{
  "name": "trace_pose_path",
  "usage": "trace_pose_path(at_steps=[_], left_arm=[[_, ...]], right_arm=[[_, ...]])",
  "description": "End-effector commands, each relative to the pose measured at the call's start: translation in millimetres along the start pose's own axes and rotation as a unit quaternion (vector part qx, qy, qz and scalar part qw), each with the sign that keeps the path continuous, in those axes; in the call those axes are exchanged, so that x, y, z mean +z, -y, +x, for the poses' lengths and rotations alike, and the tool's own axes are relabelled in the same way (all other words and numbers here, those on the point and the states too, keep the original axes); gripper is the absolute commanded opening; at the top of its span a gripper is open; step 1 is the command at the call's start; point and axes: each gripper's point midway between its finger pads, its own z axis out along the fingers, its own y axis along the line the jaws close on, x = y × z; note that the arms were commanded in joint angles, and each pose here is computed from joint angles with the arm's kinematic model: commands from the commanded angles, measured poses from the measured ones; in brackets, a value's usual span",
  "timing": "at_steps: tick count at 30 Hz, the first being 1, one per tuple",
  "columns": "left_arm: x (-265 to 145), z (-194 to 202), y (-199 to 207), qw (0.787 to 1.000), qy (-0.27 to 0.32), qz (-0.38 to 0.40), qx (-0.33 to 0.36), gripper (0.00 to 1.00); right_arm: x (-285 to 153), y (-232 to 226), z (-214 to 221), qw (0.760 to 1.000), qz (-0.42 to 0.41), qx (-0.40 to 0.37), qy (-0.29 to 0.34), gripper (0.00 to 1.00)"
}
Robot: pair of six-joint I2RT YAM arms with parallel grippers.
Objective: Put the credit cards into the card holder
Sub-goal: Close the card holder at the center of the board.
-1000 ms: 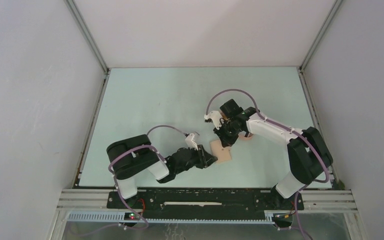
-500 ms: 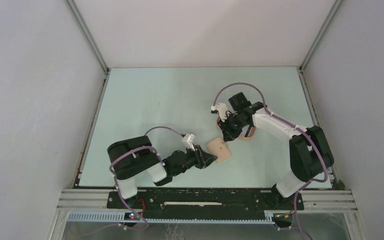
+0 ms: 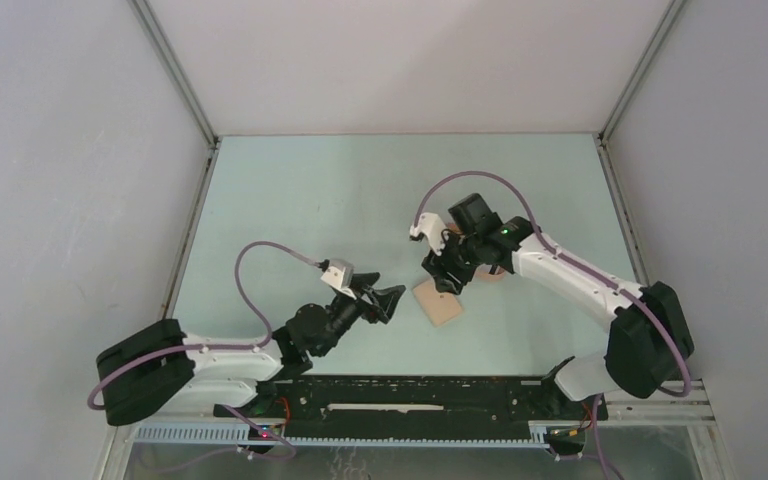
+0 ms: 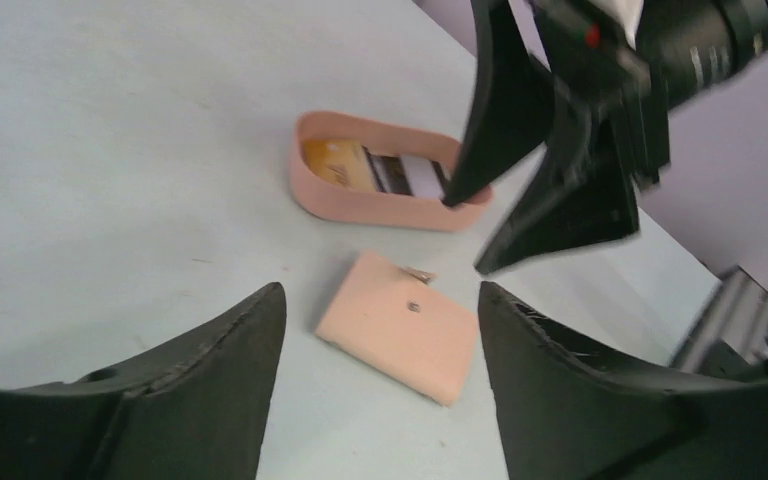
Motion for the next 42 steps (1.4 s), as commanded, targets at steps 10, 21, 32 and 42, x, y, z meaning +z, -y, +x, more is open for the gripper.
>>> trace_pose_path(at_steps=[10,21,32,42], left_arm=[[-5,-21,-58,0.983,0.025,-0.143,0.114,0.96],[-13,-18,-61,0.986,0.056,-0.131,0.089,0.95],[-16,-17,-60,0.987,0.064,-0.122,0.084,0.95],[-16,-17,-60,0.987,0.064,-0.12,0.083,0.95]], right_arm=[[34,18,30,0.99,0.083,-0.023,-0.109,0.56],[46,17,34,0.989,0.07,-0.003,-0.127,0.41],[49,16,30,0.991,0.068,0.008,-0.119,0.35],[49,13,23,0.992,0.063,0.017,-0.105,0.3]])
